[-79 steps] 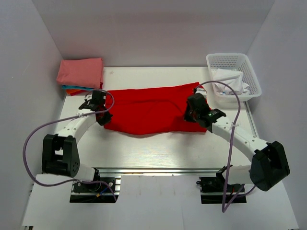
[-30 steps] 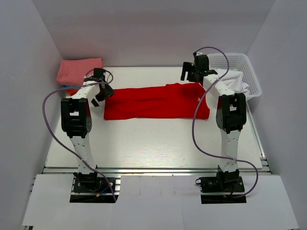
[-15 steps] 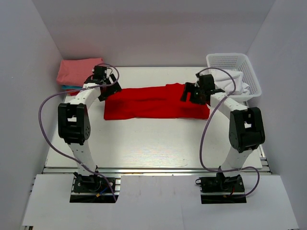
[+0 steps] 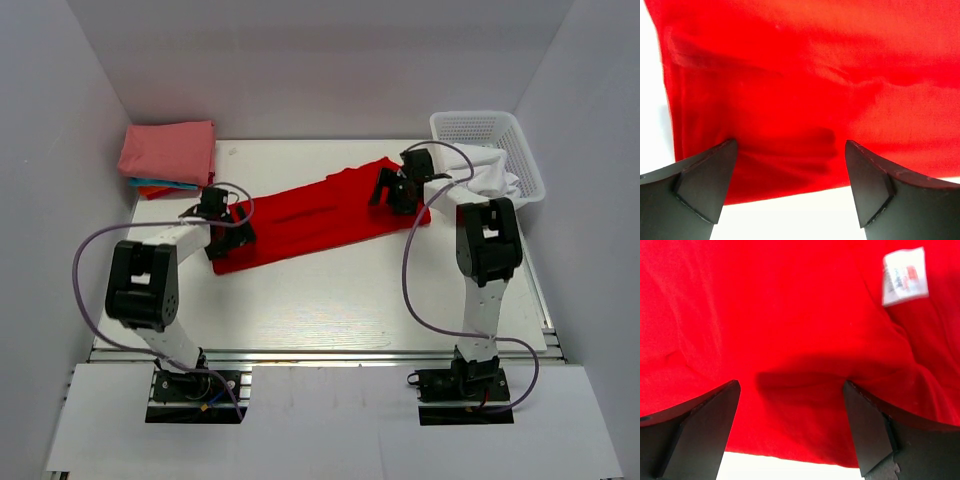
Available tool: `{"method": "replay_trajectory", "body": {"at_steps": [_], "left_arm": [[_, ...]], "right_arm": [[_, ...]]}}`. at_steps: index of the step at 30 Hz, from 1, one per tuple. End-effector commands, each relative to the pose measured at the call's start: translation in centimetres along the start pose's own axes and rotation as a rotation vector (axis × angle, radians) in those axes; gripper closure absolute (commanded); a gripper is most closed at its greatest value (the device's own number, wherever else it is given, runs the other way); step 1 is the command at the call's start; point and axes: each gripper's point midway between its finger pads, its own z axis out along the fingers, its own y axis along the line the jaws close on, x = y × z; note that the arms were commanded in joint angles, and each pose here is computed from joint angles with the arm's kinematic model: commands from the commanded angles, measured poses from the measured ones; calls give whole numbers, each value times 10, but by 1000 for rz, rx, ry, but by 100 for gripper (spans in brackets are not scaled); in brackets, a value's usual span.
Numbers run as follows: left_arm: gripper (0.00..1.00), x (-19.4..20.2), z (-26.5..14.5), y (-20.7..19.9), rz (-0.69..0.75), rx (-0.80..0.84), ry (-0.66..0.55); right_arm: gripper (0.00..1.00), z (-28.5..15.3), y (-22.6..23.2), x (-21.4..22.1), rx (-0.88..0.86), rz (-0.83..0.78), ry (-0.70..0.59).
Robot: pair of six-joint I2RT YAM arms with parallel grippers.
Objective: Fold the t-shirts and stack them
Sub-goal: Rotate the tshirt 95 degrees
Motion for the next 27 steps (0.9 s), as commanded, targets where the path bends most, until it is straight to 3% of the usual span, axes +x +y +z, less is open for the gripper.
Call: {"method": "replay_trajectory", "body": {"at_steps": [1,2,4,5,6,8,15,21,27], "left_arm": [[0,133,-18,52,-26,-122,377],[0,167,-29,48,-35,-58,470],[0,191,-46,33,-34,54,525],[0,218,-57,27,-51,141,603],[0,230,-64,20,-37,191,634],[0,251,-79,12,-45,265,702],[0,276,-99,-35,112,502,778],[0,296,-98,-59,272,548,811],[0,306,-92,-107,438,627,822]], "right_arm": [[10,32,-9,-2,21,18,59],[10,36,-6,-10,11,11,45],[10,49,7,-29,-42,-9,26],[10,74,2,-14,-48,-14,75],[10,68,28,-47,-116,-47,33],[10,75,42,-55,-174,-80,34],[10,94,90,-78,-303,-183,-73],[10,87,102,-92,-326,-213,-116],[10,99,111,-74,-353,-213,-76]]}}
